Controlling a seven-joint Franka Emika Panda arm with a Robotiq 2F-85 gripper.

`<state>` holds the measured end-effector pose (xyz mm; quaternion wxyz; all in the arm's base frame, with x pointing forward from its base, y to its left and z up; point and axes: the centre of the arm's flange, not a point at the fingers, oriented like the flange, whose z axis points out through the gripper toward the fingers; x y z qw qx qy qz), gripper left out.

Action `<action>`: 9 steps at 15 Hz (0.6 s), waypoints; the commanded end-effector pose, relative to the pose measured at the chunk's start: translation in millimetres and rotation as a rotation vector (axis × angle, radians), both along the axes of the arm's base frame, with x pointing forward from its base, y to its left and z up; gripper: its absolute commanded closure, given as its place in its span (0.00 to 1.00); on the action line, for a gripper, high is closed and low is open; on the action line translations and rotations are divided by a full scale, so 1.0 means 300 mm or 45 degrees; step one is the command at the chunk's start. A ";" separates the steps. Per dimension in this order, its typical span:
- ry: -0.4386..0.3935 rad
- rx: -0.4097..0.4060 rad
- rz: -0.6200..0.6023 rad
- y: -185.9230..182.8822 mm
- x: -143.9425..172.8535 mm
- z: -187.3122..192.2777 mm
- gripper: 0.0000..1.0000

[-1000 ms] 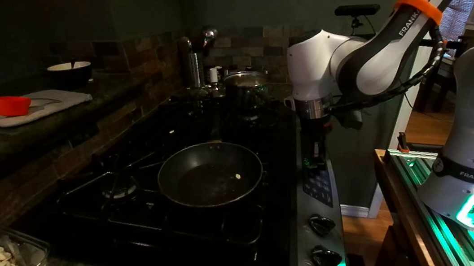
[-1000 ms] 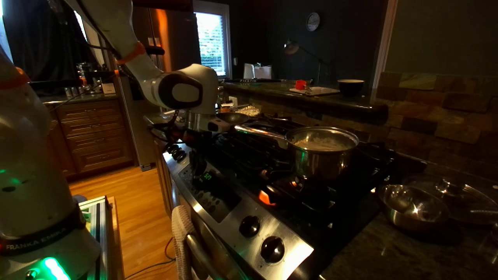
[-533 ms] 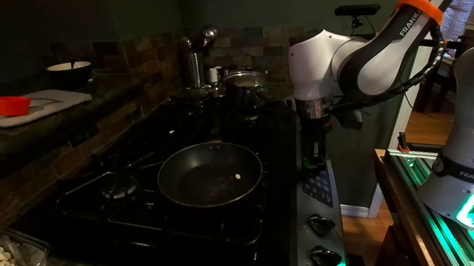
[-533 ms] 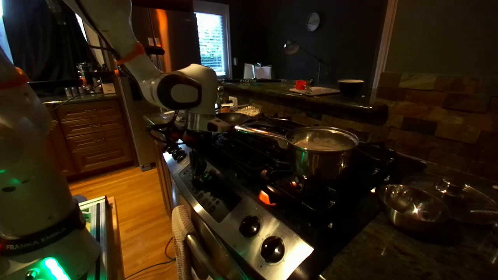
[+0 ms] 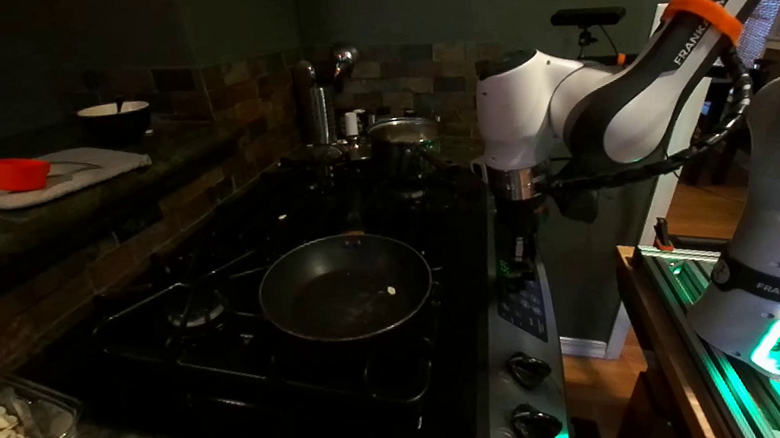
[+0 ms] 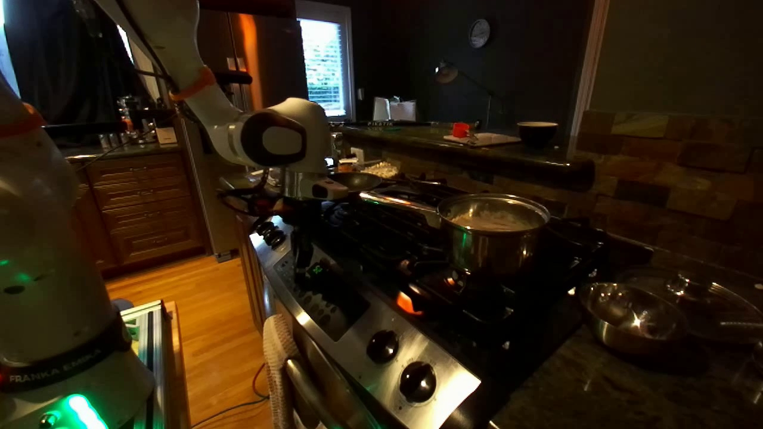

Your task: Press a button on the stove.

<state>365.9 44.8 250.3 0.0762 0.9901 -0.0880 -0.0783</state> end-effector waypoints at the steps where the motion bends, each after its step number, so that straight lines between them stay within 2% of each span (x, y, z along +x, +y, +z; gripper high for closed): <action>1: -0.063 -0.067 -0.081 -0.016 -0.025 0.099 1.00; 3: -0.008 -0.046 -0.112 -0.035 -0.057 0.178 1.00; 6: 0.145 0.004 -0.116 -0.062 -0.126 0.266 1.00; 8: 0.173 0.045 -0.101 -0.070 -0.159 0.327 1.00; 9: 0.157 0.085 -0.074 -0.067 -0.170 0.362 0.74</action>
